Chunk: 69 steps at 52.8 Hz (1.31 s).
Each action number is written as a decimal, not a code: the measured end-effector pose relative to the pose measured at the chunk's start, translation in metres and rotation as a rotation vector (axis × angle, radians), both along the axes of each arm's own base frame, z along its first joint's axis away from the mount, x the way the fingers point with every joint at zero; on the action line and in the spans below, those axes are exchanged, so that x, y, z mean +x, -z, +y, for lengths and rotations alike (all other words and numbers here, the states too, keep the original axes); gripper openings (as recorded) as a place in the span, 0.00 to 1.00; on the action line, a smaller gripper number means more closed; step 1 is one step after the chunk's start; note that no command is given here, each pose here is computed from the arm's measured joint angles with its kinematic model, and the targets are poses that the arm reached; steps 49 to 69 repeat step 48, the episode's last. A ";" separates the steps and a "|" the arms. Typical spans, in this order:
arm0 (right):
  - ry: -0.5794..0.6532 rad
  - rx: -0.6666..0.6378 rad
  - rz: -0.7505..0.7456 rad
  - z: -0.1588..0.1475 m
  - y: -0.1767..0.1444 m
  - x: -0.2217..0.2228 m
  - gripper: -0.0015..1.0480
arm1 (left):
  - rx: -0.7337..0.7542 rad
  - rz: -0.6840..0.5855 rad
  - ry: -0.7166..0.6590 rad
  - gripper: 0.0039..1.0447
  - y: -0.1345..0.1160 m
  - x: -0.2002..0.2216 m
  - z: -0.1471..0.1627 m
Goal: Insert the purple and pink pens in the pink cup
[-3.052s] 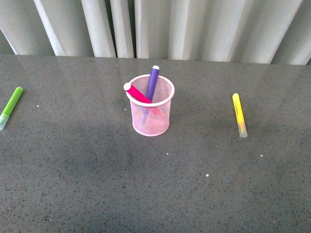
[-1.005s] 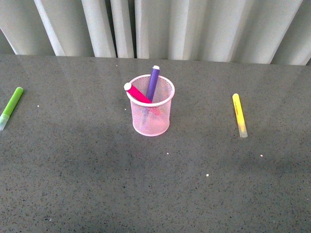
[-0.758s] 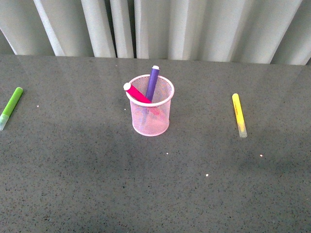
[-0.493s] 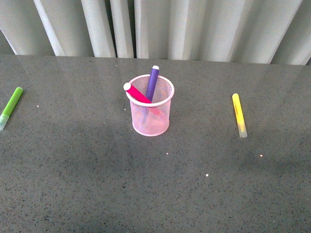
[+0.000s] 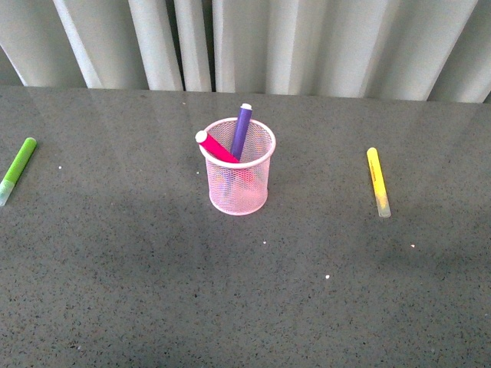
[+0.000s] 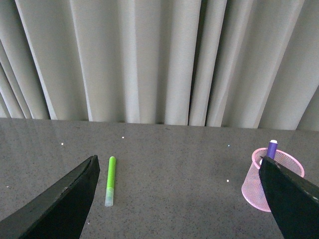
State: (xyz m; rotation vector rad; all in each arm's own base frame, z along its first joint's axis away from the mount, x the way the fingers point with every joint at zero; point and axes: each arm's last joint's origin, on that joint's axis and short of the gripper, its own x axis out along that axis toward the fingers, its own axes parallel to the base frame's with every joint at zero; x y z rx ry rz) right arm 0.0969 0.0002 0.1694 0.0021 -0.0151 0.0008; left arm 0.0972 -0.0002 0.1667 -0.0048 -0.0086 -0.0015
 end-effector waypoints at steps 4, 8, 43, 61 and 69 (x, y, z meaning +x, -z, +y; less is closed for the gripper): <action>0.000 0.000 0.000 0.000 0.000 0.000 0.93 | 0.000 0.000 0.000 0.94 0.000 0.000 0.000; 0.000 0.000 0.000 0.000 0.000 0.000 0.93 | 0.000 0.000 0.000 0.94 0.000 0.000 0.000; 0.000 0.000 0.000 0.000 0.000 0.000 0.93 | 0.000 0.000 0.000 0.94 0.000 0.000 0.000; 0.000 0.000 0.000 0.000 0.000 0.000 0.93 | 0.000 0.000 0.000 0.94 0.000 0.000 0.000; 0.000 0.000 0.000 0.000 0.000 0.000 0.93 | 0.000 0.000 0.000 0.94 0.000 0.000 0.000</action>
